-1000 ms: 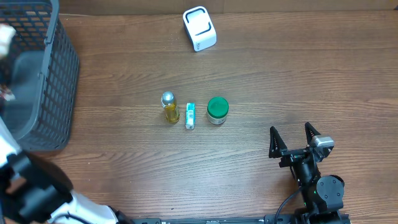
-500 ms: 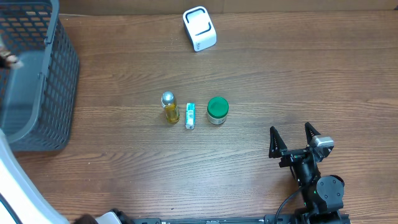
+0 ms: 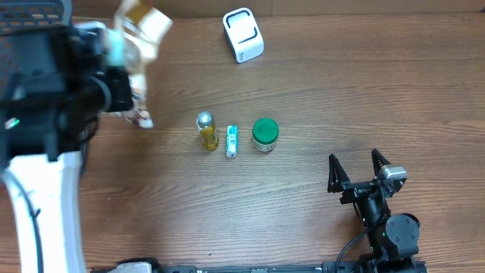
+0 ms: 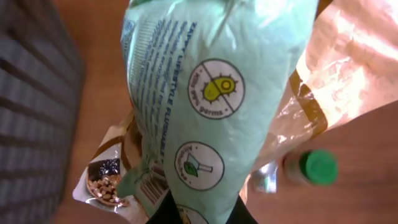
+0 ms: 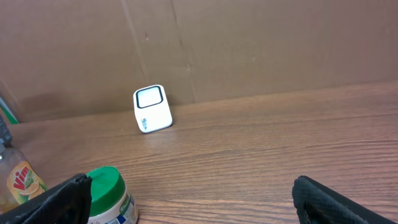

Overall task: Scan the item barcode
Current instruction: 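Lift the snack bag past the scanner and lay it left of the bottle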

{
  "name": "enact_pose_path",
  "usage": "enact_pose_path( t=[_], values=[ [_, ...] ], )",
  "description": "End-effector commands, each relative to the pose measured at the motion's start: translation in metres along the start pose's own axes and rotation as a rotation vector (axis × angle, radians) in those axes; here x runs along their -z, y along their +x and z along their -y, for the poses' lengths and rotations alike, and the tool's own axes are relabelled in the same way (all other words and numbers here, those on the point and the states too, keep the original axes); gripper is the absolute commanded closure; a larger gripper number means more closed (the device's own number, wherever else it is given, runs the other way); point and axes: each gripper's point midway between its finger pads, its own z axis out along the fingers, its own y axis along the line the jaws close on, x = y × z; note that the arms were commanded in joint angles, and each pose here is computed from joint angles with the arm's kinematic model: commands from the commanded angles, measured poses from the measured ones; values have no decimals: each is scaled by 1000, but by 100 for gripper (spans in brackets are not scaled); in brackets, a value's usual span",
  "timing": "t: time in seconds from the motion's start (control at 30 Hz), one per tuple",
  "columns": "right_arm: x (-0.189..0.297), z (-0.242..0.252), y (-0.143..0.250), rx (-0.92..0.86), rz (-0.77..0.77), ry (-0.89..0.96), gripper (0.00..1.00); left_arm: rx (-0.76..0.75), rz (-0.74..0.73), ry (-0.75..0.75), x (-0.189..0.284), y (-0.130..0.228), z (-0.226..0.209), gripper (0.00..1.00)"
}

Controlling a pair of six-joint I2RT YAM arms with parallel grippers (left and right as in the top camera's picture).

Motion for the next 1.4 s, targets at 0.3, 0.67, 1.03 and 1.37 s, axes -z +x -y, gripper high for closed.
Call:
enact_pose_path(
  t=[0.3, 0.67, 1.03, 1.37],
  values=[
    [-1, 0, 3, 0, -4, -3, 0, 65, -197, -304, -120, 81, -20, 96],
    [-1, 0, 3, 0, -4, -3, 0, 56, -273, -318, -190, 157, -29, 96],
    [-1, 0, 3, 0, -4, -3, 0, 25, -362, -281, -208, 186, -27, 56],
    [-1, 0, 3, 0, -4, -3, 0, -2, -395, -201, -209, 188, -14, 0]
  ],
)
